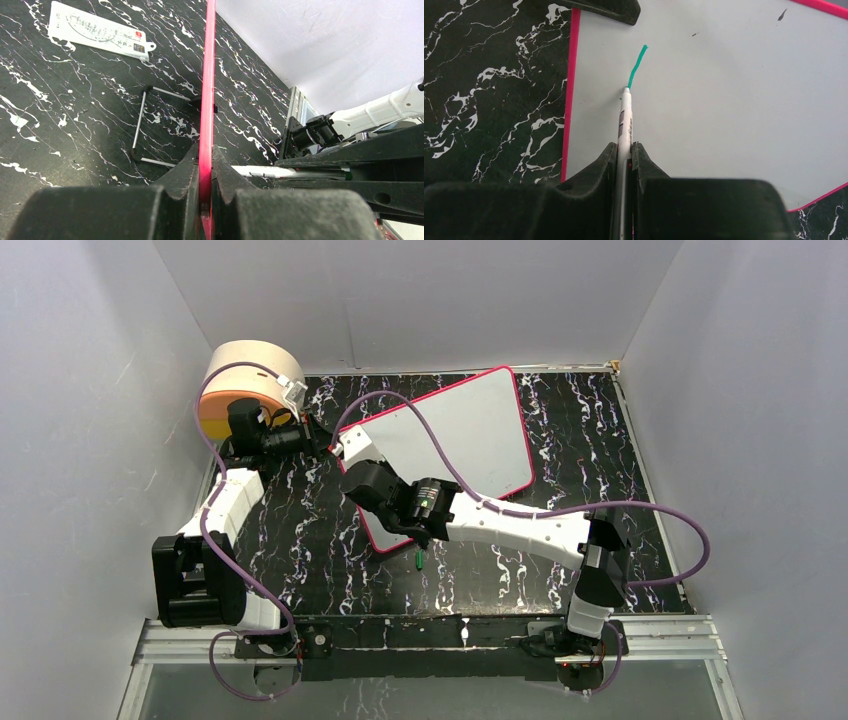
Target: Write a sentence on the whiteboard
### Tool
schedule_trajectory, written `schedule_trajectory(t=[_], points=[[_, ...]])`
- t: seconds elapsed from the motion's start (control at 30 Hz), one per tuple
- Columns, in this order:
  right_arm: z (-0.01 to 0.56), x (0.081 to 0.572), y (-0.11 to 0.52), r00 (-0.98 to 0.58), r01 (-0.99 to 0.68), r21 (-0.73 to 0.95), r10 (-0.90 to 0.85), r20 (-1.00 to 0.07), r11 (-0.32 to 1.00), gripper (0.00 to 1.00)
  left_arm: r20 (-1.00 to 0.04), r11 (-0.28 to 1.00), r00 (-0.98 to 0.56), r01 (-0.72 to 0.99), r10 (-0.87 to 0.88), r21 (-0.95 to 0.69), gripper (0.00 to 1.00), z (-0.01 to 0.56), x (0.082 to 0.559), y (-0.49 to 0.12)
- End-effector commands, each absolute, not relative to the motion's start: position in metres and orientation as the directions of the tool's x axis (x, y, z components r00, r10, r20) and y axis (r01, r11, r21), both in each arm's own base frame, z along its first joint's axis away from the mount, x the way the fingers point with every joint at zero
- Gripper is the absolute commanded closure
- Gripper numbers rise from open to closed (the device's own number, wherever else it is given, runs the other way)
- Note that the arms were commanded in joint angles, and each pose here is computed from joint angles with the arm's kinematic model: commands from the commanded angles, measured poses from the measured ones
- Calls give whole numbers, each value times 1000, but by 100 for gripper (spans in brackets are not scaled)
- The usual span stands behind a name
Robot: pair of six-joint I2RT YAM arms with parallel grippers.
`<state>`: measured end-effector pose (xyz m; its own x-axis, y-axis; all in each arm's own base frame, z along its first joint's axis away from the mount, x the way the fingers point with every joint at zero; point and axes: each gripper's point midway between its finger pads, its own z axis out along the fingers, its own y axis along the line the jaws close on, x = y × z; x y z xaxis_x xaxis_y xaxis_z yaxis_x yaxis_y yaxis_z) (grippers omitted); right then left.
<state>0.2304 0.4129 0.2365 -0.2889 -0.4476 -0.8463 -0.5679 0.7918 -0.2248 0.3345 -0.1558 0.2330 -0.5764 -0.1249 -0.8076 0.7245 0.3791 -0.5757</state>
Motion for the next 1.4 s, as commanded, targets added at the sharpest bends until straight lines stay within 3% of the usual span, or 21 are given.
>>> schedule_trajectory(t=[0.0,1.37], points=[[271,234,408,-251,-527,-174,-348,-903,832,100,-834,420,-541,736,-107,-531,100,227,339,-154],[257,245,417,-275,-540,-154,-347,-897,827,100,-832,407,-545,741,-100,-534,100,226,337,-157]])
